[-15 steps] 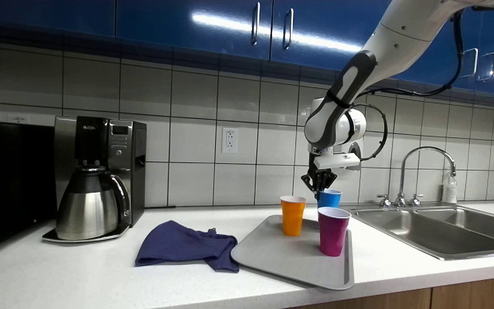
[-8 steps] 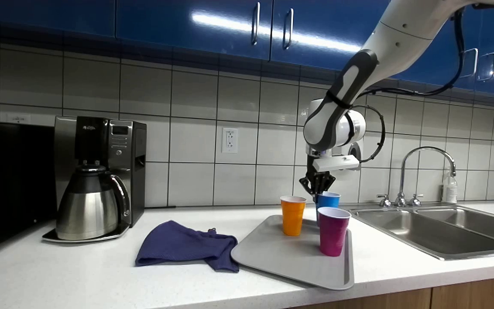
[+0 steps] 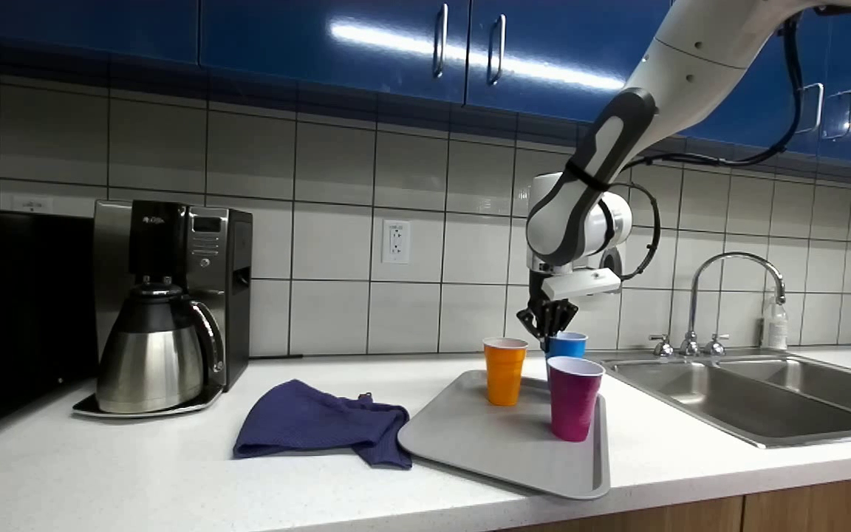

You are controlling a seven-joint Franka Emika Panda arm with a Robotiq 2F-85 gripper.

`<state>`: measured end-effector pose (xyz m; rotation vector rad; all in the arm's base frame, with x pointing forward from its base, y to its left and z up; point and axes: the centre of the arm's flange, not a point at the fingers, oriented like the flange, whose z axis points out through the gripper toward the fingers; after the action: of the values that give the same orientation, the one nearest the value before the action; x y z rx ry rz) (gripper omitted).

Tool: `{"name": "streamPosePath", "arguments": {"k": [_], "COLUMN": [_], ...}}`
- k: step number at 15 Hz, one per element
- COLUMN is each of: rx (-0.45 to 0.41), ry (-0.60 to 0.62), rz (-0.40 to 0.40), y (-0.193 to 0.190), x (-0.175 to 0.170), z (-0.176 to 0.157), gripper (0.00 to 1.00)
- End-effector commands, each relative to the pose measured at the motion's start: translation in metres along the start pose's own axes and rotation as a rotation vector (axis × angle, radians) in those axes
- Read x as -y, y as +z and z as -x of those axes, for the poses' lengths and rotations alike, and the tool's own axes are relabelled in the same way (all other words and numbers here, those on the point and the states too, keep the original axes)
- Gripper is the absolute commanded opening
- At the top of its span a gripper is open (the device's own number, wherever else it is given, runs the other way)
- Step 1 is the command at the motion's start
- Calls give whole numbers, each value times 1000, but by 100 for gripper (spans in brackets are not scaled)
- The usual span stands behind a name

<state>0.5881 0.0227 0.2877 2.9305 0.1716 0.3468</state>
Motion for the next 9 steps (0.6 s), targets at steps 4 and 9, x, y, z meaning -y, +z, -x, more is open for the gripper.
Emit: {"name": "streamPosePath", "arguments": {"k": [4,9], "rx": [-12,-10], "ry": [-22,-24], "rz": [6,2], "y": [-7,-6], "x": [4,4], "z": [12,14], "gripper": [1,1]}}
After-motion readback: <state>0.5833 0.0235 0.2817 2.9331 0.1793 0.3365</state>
